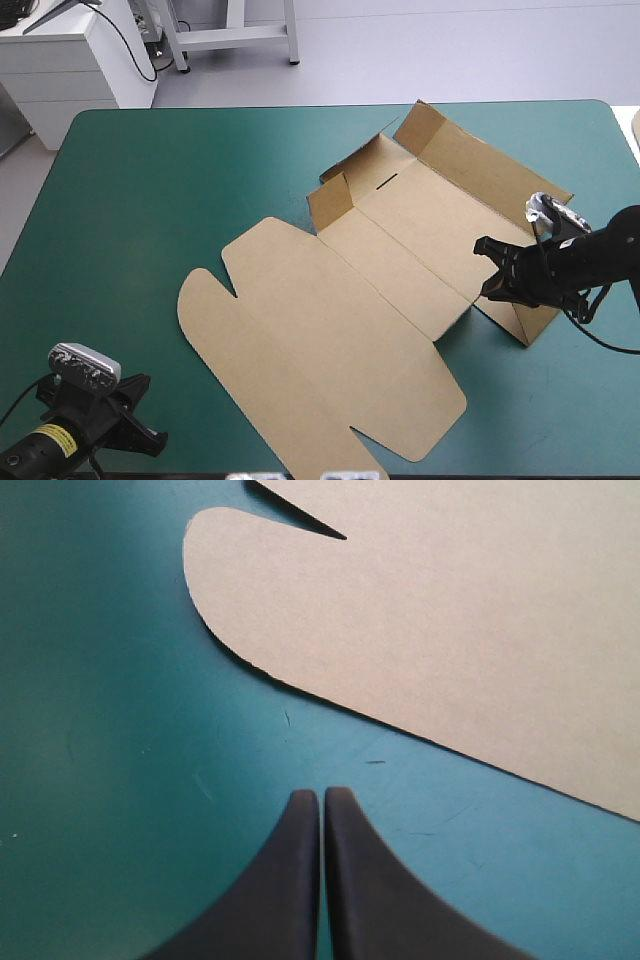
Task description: Fold the box
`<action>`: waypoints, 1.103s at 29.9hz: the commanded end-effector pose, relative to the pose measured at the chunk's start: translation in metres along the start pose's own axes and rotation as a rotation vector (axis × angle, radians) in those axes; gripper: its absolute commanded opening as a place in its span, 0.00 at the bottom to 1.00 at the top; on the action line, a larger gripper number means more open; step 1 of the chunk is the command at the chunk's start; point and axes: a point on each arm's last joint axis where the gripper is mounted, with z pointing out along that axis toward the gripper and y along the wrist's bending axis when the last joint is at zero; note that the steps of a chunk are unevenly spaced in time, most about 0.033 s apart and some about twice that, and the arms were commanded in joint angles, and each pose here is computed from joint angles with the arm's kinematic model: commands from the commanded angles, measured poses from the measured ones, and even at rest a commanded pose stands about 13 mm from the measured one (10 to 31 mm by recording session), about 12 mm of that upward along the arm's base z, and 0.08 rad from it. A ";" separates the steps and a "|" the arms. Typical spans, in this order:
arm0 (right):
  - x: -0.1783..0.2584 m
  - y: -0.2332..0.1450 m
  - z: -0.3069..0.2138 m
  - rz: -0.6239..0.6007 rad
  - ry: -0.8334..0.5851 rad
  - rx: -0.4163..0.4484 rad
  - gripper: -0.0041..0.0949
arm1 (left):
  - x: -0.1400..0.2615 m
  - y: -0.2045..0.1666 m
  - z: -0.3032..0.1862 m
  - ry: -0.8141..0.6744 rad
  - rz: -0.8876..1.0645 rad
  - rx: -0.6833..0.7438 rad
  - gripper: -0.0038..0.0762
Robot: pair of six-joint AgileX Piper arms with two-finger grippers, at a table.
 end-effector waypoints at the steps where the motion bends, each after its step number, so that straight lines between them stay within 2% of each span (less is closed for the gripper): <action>1: -0.006 0.008 -0.002 0.050 0.006 -0.043 0.31 | -0.010 0.000 -0.004 -0.071 -0.011 0.001 0.04; 3: -0.008 0.007 0.002 0.061 0.018 -0.046 0.40 | -0.010 0.000 -0.004 -0.071 -0.011 0.001 0.04; 5: -0.011 0.006 0.006 0.071 0.034 -0.043 0.42 | -0.010 0.000 -0.004 -0.071 -0.011 0.001 0.04; 17: -0.029 -0.006 0.039 0.171 0.135 0.001 0.42 | -0.010 0.000 -0.004 -0.071 0.002 0.001 0.04; 27: -0.035 -0.012 0.047 0.173 0.133 0.037 0.42 | -0.010 0.000 -0.004 -0.071 0.002 0.001 0.04; 29: -0.036 -0.013 0.050 0.176 0.141 0.044 0.41 | -0.010 0.000 -0.004 -0.071 0.002 0.001 0.04; 33: -0.040 -0.016 0.057 0.171 0.160 0.051 0.29 | -0.010 0.000 -0.004 -0.069 0.002 0.001 0.04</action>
